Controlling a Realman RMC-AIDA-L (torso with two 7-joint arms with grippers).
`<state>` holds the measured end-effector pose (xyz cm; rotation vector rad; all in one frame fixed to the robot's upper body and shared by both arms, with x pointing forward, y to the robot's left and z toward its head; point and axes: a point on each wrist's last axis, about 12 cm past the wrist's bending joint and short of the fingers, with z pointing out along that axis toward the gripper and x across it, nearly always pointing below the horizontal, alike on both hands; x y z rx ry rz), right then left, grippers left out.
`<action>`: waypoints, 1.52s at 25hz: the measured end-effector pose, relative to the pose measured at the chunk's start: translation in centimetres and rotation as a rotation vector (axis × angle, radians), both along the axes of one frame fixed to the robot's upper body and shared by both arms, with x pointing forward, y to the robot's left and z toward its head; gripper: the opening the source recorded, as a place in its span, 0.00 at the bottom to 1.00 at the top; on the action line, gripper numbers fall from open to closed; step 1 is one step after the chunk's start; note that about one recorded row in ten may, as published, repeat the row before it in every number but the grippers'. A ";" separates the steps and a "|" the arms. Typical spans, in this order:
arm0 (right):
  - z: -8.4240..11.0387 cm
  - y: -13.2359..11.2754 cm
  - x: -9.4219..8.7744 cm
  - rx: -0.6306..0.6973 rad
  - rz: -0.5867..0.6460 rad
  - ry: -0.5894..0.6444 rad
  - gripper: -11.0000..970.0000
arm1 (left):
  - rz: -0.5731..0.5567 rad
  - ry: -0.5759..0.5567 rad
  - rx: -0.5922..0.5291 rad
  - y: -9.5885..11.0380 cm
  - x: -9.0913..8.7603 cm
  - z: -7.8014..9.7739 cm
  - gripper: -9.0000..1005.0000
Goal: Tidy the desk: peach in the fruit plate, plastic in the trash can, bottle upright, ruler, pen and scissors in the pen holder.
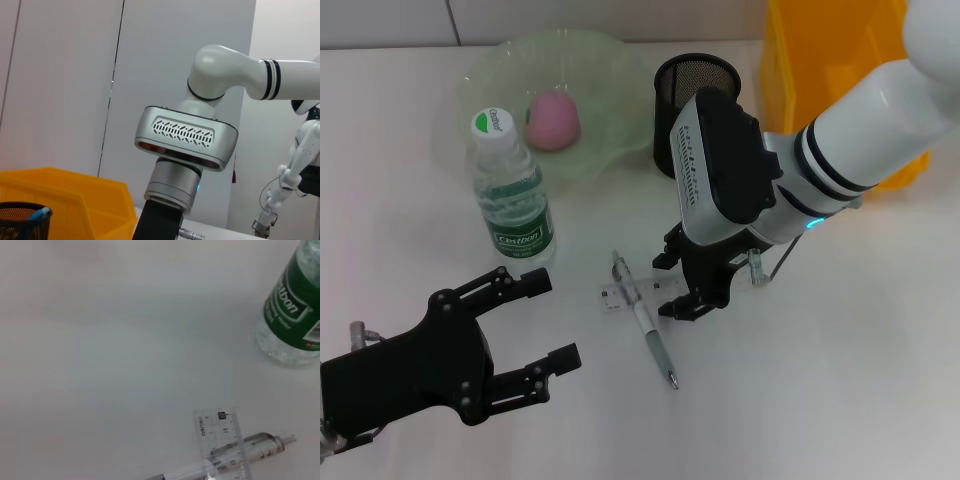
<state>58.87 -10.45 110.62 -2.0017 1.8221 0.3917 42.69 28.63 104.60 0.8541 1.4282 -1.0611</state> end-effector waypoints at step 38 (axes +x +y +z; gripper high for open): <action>8.5 -8.2 3.7 0.833 -0.471 -0.208 0.39 | -0.010 -0.010 -0.007 -0.3 0.4 0.2 0.80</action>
